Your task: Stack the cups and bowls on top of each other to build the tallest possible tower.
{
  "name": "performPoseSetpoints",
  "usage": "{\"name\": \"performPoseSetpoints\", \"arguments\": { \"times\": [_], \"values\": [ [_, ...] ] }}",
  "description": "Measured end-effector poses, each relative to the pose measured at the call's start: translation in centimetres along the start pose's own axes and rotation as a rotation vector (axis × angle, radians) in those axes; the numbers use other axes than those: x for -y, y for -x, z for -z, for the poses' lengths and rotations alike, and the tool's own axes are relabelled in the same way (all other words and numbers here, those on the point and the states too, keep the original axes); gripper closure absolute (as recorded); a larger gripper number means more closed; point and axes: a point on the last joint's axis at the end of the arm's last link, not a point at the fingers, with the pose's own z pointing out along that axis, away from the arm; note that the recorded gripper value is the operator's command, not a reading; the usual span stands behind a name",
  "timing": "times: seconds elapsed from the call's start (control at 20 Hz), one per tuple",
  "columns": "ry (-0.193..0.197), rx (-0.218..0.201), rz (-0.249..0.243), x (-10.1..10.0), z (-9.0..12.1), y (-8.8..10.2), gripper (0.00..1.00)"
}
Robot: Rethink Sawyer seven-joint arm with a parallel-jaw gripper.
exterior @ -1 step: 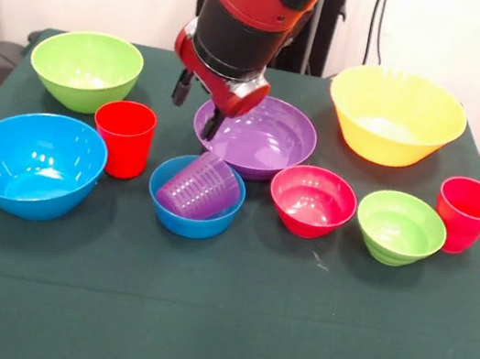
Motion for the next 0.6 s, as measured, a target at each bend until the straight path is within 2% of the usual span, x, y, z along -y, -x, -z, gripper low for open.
{"name": "performPoseSetpoints", "arguments": {
  "times": [0.2, 0.3, 0.35, 0.45, 0.6],
  "values": [
    [0.002, -0.006, 0.001, -0.3, -0.3, -0.4, 0.00],
    [0.017, 0.002, -0.005, -0.7, -0.5, -0.7, 0.00],
    [0.043, 0.021, -0.019, -1.2, -0.7, -0.9, 0.00],
    [0.064, 0.038, -0.033, -1.8, -0.8, -1.1, 0.00],
    [0.136, 0.103, -0.091, -3.6, -0.9, -1.9, 0.00]
  ]
}}
